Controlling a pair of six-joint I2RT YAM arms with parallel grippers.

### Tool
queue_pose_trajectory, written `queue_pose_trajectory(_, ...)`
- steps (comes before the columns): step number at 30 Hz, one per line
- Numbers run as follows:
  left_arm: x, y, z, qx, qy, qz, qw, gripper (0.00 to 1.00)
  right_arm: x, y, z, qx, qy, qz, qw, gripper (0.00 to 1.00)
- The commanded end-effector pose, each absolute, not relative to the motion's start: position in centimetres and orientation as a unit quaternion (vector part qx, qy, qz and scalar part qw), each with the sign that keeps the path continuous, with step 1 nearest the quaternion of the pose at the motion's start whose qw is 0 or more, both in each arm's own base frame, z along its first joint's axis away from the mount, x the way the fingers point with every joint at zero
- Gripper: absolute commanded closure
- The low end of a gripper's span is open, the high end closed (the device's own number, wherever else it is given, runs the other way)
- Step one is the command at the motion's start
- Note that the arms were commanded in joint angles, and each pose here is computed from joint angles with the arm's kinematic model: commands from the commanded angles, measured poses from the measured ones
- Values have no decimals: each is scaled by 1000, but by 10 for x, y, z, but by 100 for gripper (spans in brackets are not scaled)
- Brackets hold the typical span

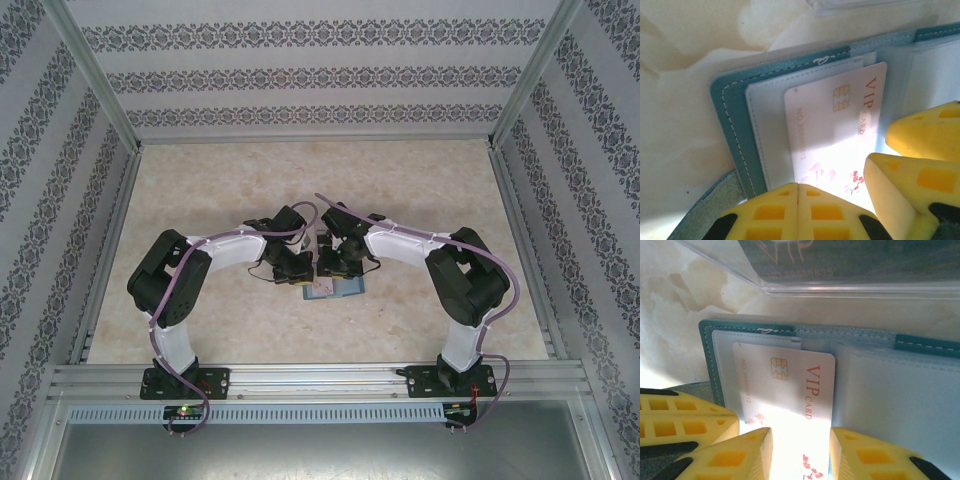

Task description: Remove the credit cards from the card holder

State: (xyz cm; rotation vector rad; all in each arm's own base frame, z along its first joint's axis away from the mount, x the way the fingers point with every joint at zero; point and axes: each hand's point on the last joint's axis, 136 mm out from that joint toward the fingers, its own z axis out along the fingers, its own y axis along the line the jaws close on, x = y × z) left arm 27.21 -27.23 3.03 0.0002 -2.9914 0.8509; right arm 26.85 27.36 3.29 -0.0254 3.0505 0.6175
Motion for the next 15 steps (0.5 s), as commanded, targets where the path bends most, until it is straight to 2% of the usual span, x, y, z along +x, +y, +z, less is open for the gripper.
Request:
queue_pose_trajectory(1,273,-271,34,-13,-964,263,16,100,267,273,35,-14,981,191,16,63)
queue_pose_trajectory(15,261,-252,7,-23,-979,195,46,100,261,270,15,-13,983,181,-8,63)
